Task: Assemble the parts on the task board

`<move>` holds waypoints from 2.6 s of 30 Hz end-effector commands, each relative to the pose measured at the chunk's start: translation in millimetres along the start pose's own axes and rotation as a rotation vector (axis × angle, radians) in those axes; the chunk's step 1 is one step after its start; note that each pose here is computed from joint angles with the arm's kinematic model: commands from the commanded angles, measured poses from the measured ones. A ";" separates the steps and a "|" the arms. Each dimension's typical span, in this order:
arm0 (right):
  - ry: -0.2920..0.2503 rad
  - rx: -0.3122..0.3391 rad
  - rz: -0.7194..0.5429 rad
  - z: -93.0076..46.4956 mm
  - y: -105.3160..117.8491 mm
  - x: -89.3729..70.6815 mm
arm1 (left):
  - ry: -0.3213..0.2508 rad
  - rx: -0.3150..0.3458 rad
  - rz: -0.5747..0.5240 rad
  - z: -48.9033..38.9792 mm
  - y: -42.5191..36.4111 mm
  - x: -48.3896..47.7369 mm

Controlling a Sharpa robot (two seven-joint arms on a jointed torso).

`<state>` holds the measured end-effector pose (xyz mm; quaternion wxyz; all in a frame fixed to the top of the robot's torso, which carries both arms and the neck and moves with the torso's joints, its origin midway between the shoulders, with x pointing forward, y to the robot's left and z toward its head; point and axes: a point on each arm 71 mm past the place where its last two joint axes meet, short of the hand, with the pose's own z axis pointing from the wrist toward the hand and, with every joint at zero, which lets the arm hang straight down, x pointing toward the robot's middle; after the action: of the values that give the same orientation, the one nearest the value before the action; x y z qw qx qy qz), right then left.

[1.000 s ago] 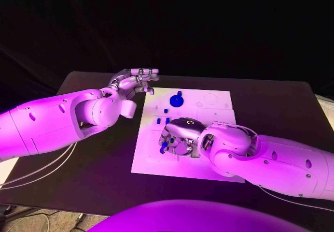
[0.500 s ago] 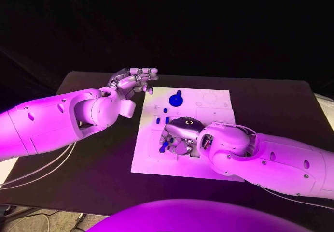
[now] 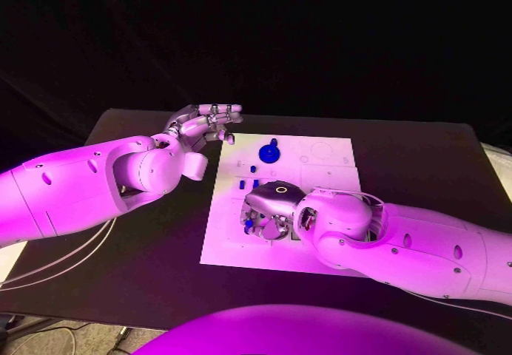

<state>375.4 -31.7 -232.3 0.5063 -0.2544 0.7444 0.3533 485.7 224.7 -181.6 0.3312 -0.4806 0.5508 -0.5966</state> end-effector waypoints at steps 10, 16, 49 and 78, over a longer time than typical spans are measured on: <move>-0.057 0.002 -0.004 -3.4 -3.3 1.9 | 0.019 0.001 -0.009 -0.2 -0.5 2.1; -0.192 -0.011 0.040 -19.4 -9.9 -8.3 | 0.017 0.000 -0.008 -0.2 -0.5 0.9; -0.071 0.685 0.366 -157.2 -111.3 -8.4 | 0.026 -0.013 -0.010 -3.7 1.4 1.2; 0.045 0.637 0.260 -127.2 -103.6 20.5 | 0.022 -0.016 -0.010 -4.8 1.9 -1.6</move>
<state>374.6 -197.2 -242.8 0.5052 0.0368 0.8442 0.1755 482.0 229.1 -184.4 0.3250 -0.4831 0.5569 -0.5922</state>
